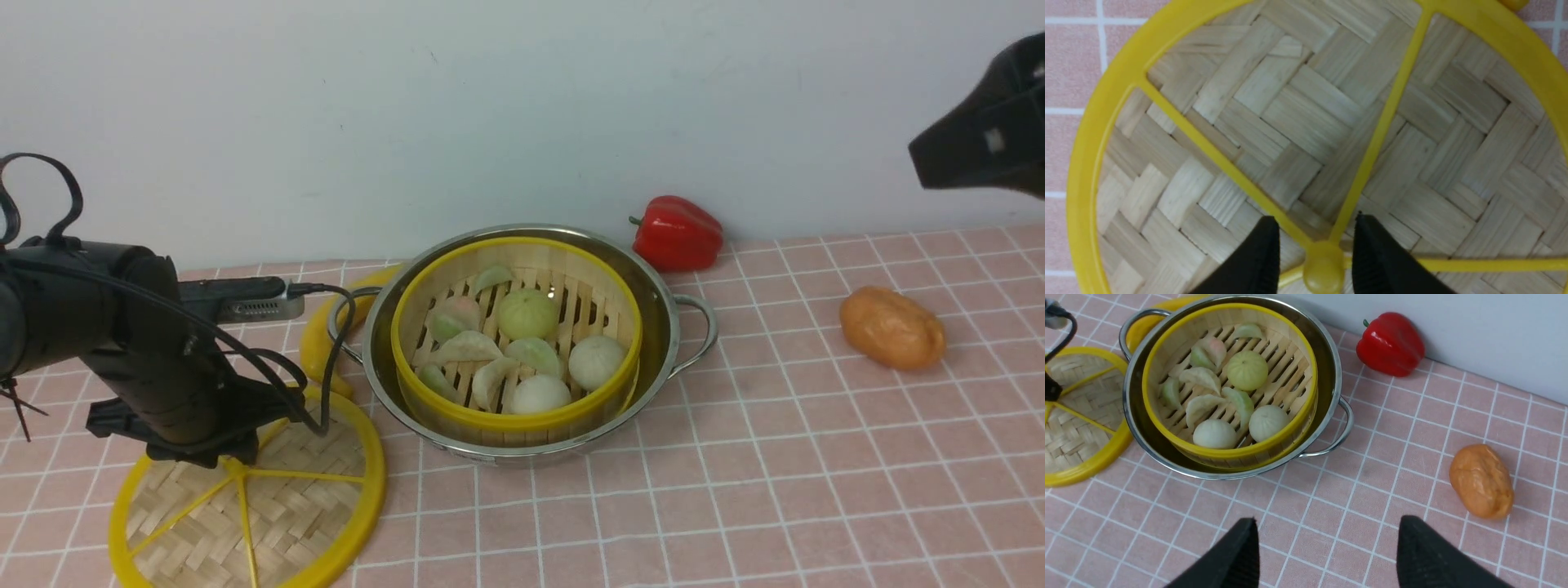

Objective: Place the steamer in the pot on the pink tablecloth, and put the lid on the steamer.
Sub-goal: 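Grasp the bamboo steamer lid lying on the table by its centre knob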

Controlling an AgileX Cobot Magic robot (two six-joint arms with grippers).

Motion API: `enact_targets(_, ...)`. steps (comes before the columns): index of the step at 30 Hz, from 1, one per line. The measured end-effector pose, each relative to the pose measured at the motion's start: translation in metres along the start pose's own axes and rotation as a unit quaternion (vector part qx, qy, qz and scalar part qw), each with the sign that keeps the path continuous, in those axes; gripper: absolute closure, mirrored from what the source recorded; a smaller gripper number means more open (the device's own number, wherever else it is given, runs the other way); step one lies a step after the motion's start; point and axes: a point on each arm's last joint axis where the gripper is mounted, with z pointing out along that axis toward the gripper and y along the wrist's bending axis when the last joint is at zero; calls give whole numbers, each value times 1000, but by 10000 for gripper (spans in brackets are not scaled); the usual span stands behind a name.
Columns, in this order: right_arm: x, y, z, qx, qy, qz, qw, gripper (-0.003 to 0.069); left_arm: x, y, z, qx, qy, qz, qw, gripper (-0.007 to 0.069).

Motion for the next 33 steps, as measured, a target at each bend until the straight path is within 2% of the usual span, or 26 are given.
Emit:
enact_targets(10, 1, 0, -2, 0, -2, 10, 1000, 211, -2, -2, 10, 4, 10, 4, 1000, 387)
enact_targets(19, 1, 0, -2, 1, -2, 11, 1000, 211, -1, -1, 8, 2, 18, 4, 1000, 498)
enact_targets(33, 2, 0, -1, 1, -1, 22, 1000, 211, 0, -1, 8, 1, 20, 4, 1000, 501)
